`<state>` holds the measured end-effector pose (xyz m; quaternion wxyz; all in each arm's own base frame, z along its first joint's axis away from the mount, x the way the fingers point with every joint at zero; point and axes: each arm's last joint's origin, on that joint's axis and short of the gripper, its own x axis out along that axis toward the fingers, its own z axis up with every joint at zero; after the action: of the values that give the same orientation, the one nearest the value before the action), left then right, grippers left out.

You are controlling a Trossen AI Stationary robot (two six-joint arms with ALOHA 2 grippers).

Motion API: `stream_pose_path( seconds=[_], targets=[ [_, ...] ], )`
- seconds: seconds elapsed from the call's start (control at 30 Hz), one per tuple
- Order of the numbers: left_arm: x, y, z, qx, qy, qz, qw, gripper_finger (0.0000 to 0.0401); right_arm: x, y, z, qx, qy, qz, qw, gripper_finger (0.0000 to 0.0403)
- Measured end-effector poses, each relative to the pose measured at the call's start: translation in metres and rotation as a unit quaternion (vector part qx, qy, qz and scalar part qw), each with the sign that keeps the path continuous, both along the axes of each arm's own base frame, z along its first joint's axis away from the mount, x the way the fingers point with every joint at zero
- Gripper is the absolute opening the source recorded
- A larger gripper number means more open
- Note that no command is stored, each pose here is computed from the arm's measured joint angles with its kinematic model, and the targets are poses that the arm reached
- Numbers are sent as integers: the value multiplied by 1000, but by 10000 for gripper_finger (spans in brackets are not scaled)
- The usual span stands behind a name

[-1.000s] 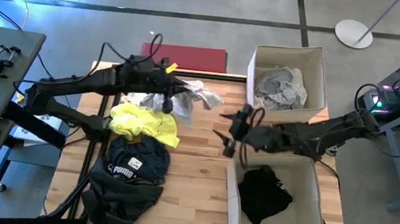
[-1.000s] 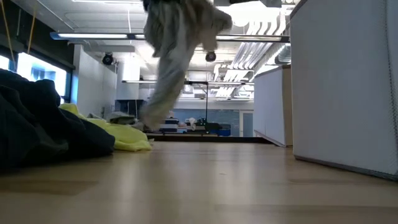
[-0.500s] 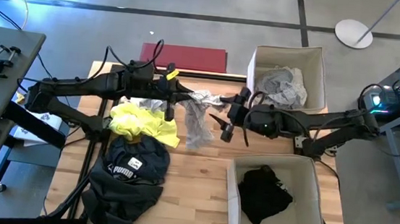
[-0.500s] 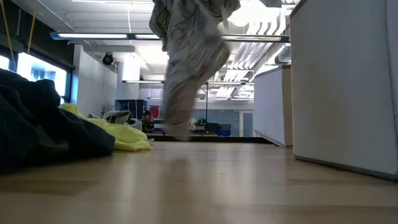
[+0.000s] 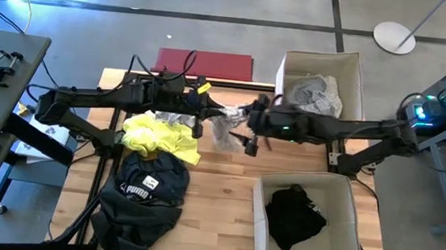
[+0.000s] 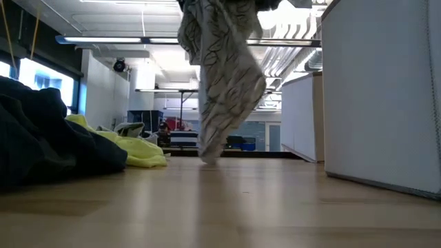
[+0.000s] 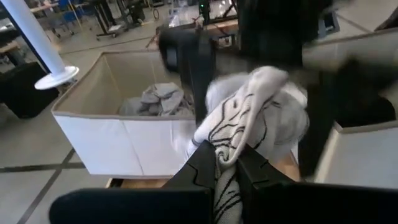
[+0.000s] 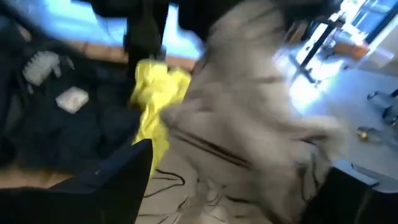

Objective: Sort clothes
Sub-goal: Put the white shirt in the top white bin

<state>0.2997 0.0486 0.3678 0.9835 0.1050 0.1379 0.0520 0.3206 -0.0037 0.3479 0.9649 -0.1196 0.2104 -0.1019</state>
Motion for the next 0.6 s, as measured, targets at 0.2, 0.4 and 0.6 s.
stream_pose_path(
  seconds=[0.2,0.4,0.6],
  targets=[
    [4,-1,5,5,-36,-4,999,6,37,-7,-30,-7,-6,5,1000,272],
    [2,-6,9,-17,-52,-1,999,18,50,-9,-36,-38,-35,-41,998,126],
    [-11,-3,10,-16,-15,13,1000,69,31,-6,-17,-64,-41,-132,988,34]
  ],
)
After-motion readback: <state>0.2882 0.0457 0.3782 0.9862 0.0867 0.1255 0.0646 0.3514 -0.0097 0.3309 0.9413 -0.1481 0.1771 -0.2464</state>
